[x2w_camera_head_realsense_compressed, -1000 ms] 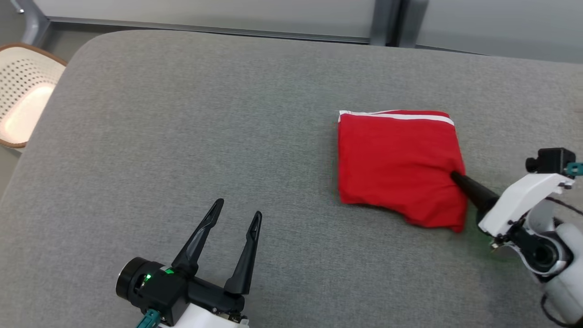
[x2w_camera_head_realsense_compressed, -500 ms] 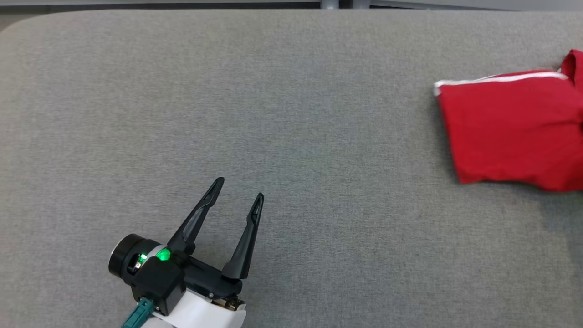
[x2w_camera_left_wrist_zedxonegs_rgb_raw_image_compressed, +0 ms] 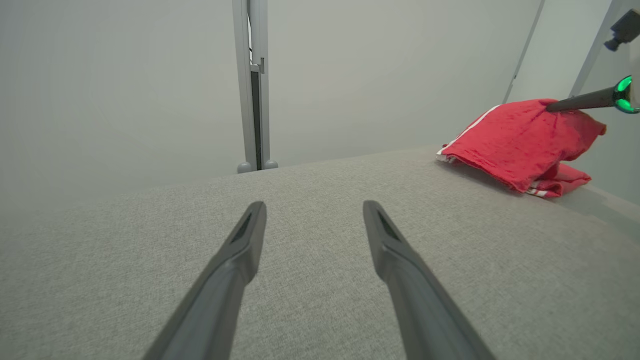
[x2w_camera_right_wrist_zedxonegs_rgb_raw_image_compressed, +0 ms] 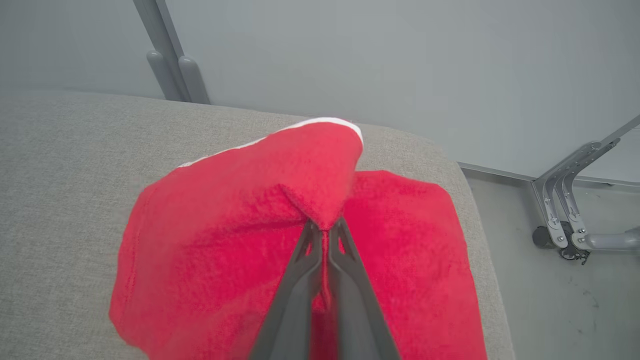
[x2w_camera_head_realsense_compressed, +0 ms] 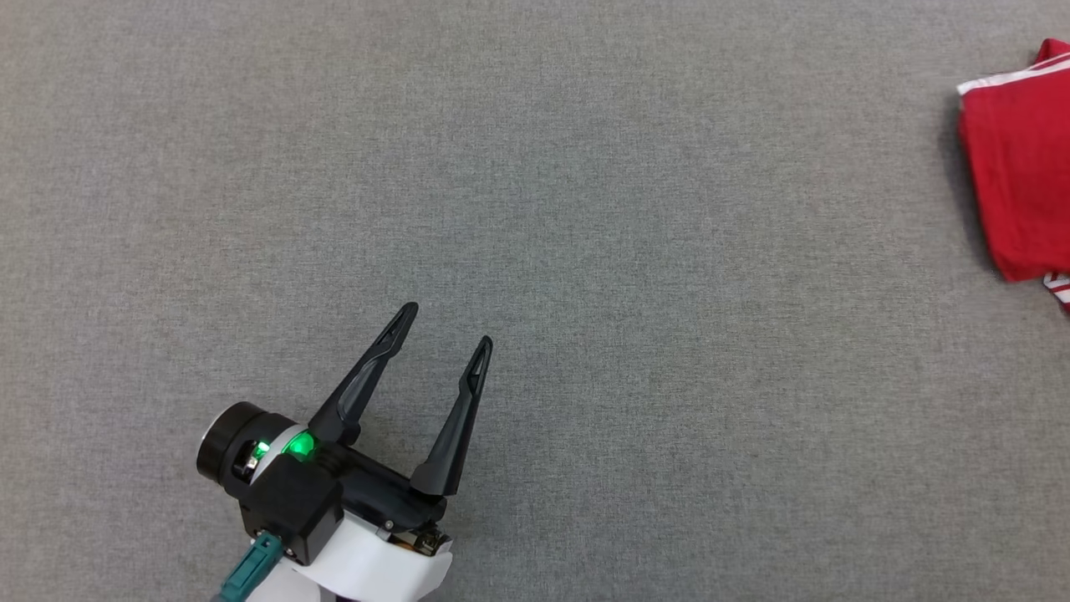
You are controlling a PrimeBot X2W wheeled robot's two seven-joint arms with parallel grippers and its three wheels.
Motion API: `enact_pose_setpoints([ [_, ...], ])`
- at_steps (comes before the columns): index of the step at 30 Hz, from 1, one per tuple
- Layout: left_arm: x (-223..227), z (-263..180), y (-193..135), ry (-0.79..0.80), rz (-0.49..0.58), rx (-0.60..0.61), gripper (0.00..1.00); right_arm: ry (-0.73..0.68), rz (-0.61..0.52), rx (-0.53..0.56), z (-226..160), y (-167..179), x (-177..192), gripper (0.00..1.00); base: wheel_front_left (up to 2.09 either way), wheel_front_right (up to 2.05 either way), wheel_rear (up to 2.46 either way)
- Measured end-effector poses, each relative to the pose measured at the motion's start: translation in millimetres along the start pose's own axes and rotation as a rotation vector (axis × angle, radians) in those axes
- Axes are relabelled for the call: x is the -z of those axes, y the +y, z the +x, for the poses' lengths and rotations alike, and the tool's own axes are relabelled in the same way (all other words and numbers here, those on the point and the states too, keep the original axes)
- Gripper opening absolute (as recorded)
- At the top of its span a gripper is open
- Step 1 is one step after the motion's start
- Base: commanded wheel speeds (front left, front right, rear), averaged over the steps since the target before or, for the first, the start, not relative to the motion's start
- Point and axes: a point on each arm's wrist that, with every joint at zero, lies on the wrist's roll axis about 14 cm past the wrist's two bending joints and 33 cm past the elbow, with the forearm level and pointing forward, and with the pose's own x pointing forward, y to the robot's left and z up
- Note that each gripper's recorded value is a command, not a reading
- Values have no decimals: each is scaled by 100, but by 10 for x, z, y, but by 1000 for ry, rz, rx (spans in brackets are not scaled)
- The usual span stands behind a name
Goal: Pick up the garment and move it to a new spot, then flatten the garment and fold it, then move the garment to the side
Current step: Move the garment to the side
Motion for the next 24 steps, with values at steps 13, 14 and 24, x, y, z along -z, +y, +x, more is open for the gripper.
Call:
enact_pose_setpoints([
  [13,20,-12,61,11,18,-2,100,113,-119,130,-12,-438,77,0,0,0,0],
  [14,19,-11,60,11,19,0,100,117,-130,143,-9,-472,87,0,0,0,0],
  [24,-1,-26,31,9,12,15,100,70,-291,244,11,-657,-7,100,0,0,0],
])
